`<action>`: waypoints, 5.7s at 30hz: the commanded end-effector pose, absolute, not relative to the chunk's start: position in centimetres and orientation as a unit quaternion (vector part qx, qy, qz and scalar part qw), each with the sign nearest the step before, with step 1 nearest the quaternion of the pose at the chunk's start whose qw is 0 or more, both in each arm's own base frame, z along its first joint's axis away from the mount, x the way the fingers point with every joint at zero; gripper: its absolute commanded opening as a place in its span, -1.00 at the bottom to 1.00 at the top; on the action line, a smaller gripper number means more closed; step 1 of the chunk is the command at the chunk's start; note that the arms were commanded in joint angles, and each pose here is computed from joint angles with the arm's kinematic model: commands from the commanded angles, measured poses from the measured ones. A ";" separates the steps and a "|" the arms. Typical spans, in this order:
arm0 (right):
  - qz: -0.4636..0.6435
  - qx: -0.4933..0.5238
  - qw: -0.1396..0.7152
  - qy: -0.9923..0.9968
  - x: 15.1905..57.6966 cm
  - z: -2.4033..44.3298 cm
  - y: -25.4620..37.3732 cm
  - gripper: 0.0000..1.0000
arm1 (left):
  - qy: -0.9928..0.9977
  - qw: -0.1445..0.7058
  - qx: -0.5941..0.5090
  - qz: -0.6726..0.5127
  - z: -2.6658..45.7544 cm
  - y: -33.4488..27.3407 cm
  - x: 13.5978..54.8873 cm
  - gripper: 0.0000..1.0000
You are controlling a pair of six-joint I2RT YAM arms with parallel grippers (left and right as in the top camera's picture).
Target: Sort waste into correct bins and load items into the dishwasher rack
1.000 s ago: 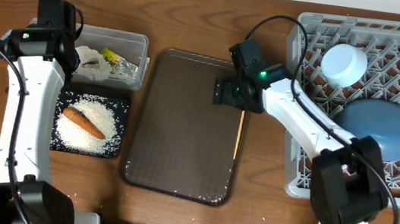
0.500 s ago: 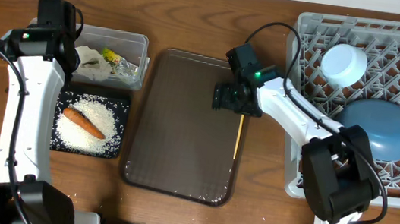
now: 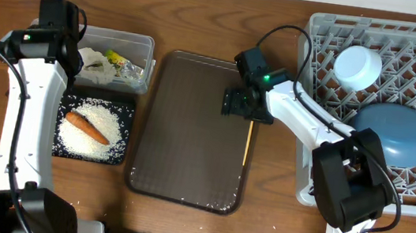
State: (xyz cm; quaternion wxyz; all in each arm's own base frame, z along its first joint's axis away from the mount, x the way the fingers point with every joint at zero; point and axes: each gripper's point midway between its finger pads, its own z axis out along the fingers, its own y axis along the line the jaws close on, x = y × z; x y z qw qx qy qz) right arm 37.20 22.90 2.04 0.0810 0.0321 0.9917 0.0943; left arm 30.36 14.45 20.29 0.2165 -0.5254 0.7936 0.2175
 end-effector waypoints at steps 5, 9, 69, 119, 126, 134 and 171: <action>0.071 0.030 0.055 0.995 36.1 -1.0 23.4 0.73 | 0.789 0.219 -0.529 0.224 20.4 14.7 30.3 0.96; 0.073 0.030 0.046 0.996 35.8 -1.6 23.5 0.70 | 0.789 0.219 -0.529 0.224 20.4 14.7 30.3 0.97; 0.012 -0.038 0.151 0.988 41.4 16.1 16.4 -0.98 | 0.789 0.219 -0.529 0.224 20.4 14.7 30.3 0.97; 0.083 0.042 0.081 0.992 31.4 22.0 5.0 0.07 | 0.789 0.219 -0.529 0.224 20.4 14.7 30.3 0.97; 0.053 0.089 0.152 0.983 24.3 23.7 4.4 0.42 | 0.789 0.219 -0.529 0.224 20.4 14.7 30.3 0.97; 0.080 0.077 0.188 0.976 18.3 24.5 4.3 0.98 | 0.789 0.219 -0.529 0.224 20.4 14.7 30.3 0.97; 0.143 0.057 0.392 0.907 17.9 22.1 4.6 0.99 | 0.789 0.219 -0.529 0.224 20.4 14.7 30.3 0.96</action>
